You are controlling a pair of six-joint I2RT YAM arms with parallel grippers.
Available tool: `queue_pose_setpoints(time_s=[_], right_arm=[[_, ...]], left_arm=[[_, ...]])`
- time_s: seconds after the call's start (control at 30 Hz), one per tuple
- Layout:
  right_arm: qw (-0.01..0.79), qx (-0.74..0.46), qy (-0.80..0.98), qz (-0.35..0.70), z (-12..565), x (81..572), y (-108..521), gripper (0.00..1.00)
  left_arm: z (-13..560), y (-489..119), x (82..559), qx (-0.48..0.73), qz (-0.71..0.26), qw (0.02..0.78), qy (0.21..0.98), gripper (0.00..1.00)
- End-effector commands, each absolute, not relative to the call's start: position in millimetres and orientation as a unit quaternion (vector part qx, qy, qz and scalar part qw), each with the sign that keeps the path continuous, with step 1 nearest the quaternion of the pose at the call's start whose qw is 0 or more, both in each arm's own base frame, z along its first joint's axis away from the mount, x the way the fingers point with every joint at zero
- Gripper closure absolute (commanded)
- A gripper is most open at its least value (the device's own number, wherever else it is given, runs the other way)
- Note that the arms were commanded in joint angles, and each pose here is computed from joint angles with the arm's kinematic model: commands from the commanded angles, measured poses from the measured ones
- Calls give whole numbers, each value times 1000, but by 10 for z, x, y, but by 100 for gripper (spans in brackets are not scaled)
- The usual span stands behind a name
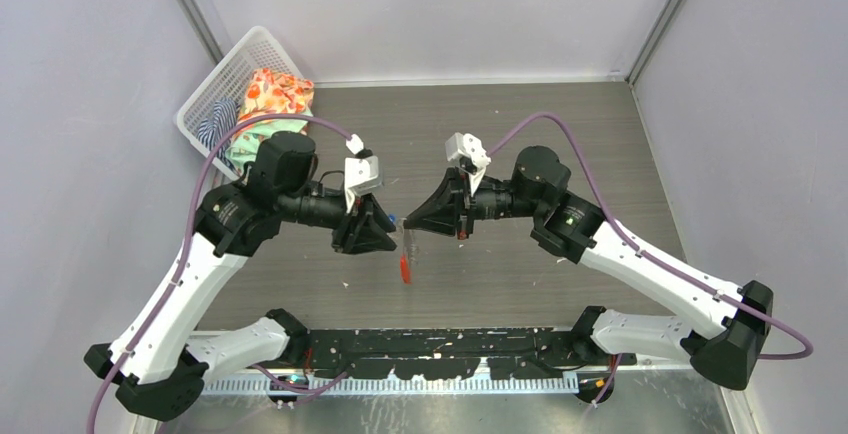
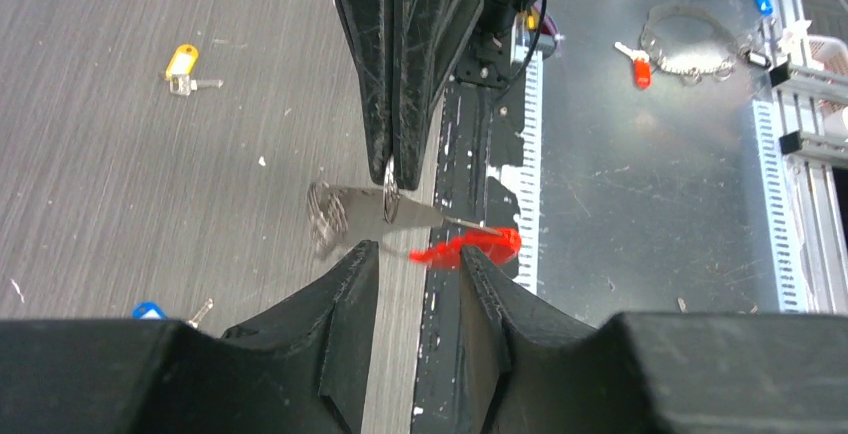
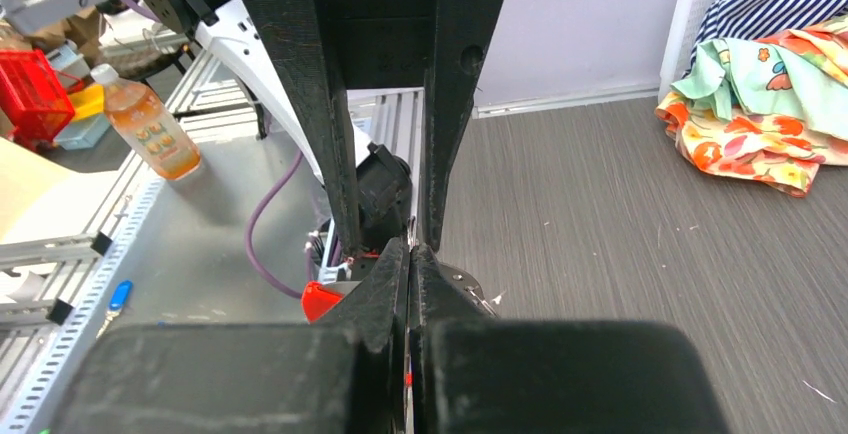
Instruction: Put the keys on the keyring
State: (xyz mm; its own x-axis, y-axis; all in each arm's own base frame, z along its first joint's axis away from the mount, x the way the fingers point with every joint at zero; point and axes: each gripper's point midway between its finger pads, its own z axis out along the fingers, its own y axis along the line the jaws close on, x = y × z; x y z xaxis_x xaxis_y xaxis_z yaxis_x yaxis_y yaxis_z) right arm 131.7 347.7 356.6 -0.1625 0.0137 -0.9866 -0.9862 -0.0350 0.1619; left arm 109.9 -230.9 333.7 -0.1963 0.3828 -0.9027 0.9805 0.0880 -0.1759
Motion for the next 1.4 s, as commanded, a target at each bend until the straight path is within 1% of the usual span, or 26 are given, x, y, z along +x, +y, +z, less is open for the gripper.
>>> queue_pose_setpoints(time_s=[0.0,0.17,0.3,0.47,0.63,0.93,1.0,1.03,1.07,1.1,1.17,1.27,1.37], right_arm=[[489,-443,475,583,3975,1241,3438,99],[484,-445,468,591,3991,1185,3413,99],[472,-451,464,599,3985,1136,3411,99],[462,-458,461,604,3967,1091,3415,99],[458,-460,458,607,3965,1088,3429,99],[455,-461,457,609,3956,1085,3439,99],[454,-462,458,609,3950,1091,3450,99],[454,-461,459,609,3949,1098,3452,99],[454,-461,460,608,3939,1104,3459,99],[456,-460,461,607,3938,1110,3457,99],[458,-459,461,606,3934,1120,3457,99],[461,-457,461,604,3939,1128,3455,99],[461,-456,463,604,3935,1134,3458,99]], left_arm=[[3611,-2401,1067,503,-459,379,626,63],[3625,-2395,1077,507,-455,386,623,63],[3652,-2405,1056,512,-460,385,615,67],[3703,-2401,1086,515,-451,399,610,69],[3743,-2412,1120,509,-450,409,609,75],[3782,-2443,1120,497,-463,406,611,81],[3801,-2449,1112,494,-467,406,611,80],[3818,-2453,1101,494,-471,405,609,78],[3839,-2454,1084,496,-474,405,605,73],[3848,-2452,1064,498,-476,403,602,70],[3858,-2438,1035,503,-476,403,598,67],[3847,-2410,992,515,-473,402,591,64],[3832,-2393,966,523,-471,404,584,65]])
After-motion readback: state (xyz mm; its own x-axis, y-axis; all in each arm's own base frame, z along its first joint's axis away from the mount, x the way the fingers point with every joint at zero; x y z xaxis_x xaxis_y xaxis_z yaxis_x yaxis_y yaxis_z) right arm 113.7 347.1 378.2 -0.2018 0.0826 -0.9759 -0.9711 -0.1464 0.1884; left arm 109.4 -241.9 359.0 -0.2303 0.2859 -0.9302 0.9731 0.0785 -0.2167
